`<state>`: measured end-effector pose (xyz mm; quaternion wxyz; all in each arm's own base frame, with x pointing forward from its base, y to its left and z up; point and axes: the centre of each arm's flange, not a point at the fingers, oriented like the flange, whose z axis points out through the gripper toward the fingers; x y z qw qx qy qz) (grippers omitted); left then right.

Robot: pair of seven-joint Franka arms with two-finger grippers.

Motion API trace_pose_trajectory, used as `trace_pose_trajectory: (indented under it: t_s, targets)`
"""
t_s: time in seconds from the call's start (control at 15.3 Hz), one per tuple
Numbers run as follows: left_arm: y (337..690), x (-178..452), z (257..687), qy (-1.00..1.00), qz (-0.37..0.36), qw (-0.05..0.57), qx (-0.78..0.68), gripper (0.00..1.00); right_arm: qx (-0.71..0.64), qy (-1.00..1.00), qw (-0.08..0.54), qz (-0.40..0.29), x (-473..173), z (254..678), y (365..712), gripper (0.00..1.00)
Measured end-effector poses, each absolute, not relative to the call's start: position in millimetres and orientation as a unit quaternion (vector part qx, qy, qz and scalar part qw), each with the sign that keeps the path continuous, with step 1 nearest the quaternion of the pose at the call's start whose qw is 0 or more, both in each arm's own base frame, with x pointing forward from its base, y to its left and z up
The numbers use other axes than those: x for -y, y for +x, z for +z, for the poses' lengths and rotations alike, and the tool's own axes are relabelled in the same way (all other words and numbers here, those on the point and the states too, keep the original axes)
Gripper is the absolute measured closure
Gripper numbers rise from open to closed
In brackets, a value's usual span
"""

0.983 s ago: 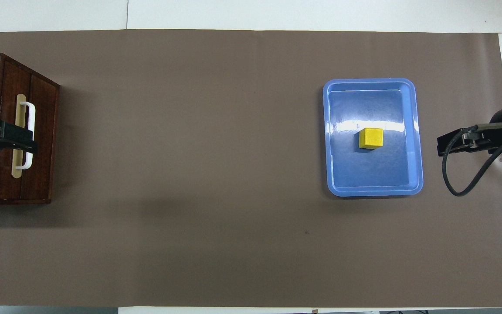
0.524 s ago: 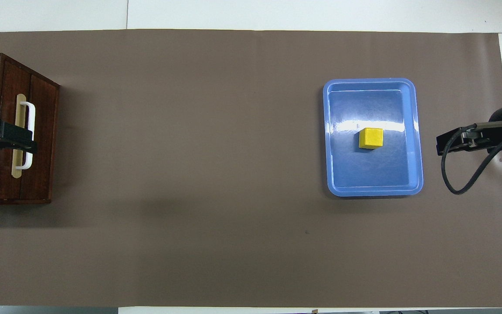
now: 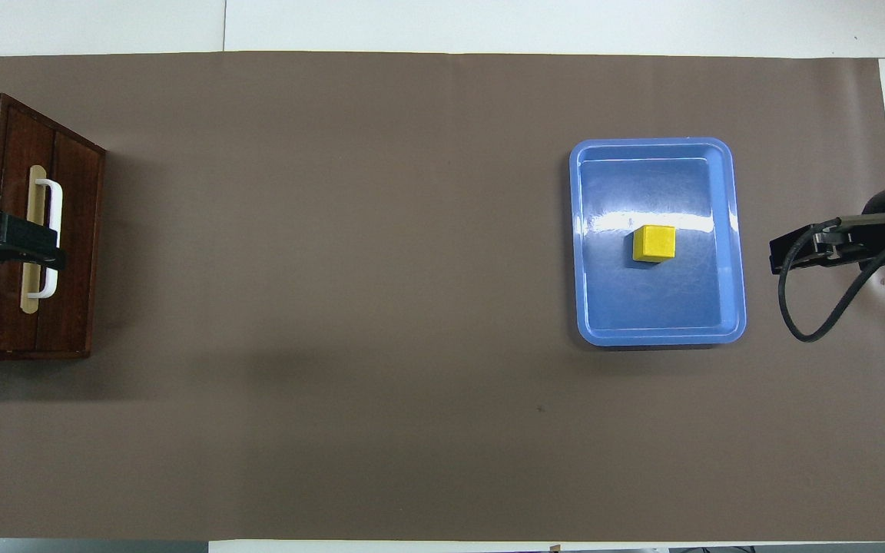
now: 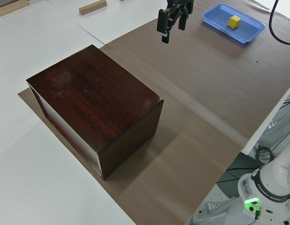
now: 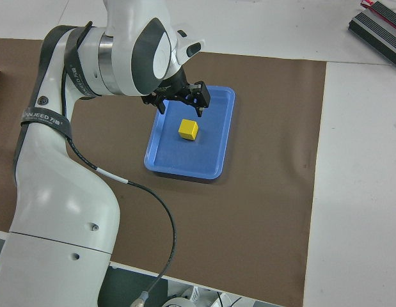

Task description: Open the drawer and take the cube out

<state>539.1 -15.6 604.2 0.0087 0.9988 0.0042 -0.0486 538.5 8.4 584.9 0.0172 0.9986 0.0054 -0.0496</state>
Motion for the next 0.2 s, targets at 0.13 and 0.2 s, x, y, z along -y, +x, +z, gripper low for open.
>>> trace_pose_trajectory:
  t_s: [0.13,0.2]
  targets:
    - [539.1,15.6,604.2,0.999,-0.049,0.009,-0.004,0.0,-0.005,0.999,0.017,-0.05,-8.4,585.3,538.6,0.0]
    - [539.2,15.6,604.2,0.999,-0.048,0.009,-0.004,0.0,-0.005,0.999,0.017,-0.05,-8.4,585.3,538.5,0.0]
